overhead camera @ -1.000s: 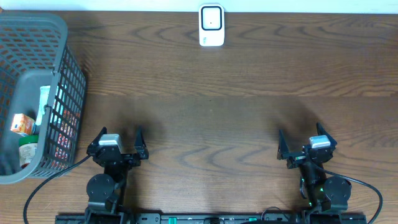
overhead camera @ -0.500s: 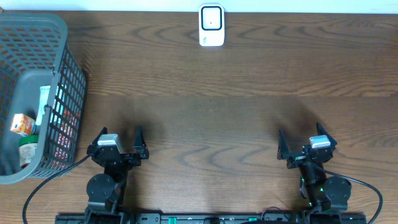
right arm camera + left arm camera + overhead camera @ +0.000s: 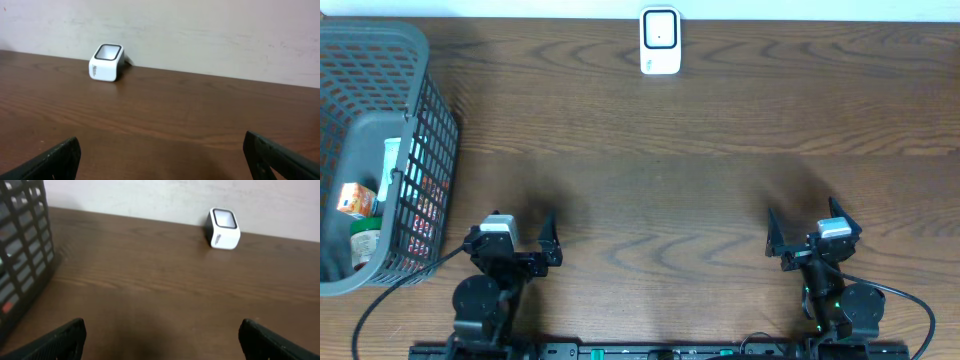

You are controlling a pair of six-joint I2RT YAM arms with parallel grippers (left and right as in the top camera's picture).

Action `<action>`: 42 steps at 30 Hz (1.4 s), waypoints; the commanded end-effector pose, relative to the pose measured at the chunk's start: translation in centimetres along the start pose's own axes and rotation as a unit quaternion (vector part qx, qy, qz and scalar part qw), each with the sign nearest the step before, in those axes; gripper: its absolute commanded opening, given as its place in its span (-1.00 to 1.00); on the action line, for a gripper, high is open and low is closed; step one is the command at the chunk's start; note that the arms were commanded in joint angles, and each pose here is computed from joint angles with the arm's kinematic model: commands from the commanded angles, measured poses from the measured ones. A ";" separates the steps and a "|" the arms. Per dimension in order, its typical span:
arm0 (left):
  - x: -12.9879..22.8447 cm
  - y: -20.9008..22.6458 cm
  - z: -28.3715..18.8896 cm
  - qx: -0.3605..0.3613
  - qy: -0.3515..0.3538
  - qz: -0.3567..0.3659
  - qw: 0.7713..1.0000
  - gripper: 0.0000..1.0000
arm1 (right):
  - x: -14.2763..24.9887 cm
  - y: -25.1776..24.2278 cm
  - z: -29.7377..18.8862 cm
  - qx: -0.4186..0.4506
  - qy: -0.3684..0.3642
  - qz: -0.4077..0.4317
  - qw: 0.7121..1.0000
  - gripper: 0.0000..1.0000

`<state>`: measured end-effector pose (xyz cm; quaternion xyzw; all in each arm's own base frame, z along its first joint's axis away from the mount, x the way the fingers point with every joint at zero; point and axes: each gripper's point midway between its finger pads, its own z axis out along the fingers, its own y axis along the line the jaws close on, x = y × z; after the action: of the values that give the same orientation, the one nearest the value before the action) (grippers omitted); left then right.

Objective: Scan the item barcode
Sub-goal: 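Reach the left gripper into the basket toward the green-lidded jar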

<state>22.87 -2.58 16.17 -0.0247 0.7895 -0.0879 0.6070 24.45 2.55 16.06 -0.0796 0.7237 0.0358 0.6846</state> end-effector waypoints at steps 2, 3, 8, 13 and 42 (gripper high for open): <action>-3.2 -1.9 -1.1 0.035 0.015 -0.004 0.999 0.96 | 0.2 0.2 0.0 -0.004 0.004 0.006 1.000 0.99; -3.5 -2.4 -1.1 0.046 0.024 -0.005 0.999 0.96 | 0.2 0.2 0.0 -0.004 0.004 0.006 1.000 0.99; -3.5 -3.3 -1.6 0.052 0.134 -0.012 0.989 0.96 | 0.2 0.2 0.0 -0.004 0.004 0.006 1.000 0.98; -1.5 -6.7 -3.0 0.139 0.274 -0.034 0.951 0.96 | 0.2 0.2 0.0 -0.004 0.004 0.006 1.000 0.98; -24.2 0.4 0.6 -0.097 0.216 -0.126 0.964 0.96 | 0.2 0.2 0.0 -0.004 0.004 0.006 1.000 0.98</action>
<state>28.42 -5.46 37.45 -0.0459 0.9025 -0.2021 0.3776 24.47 2.54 16.00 -0.0792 0.7246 0.0356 0.6836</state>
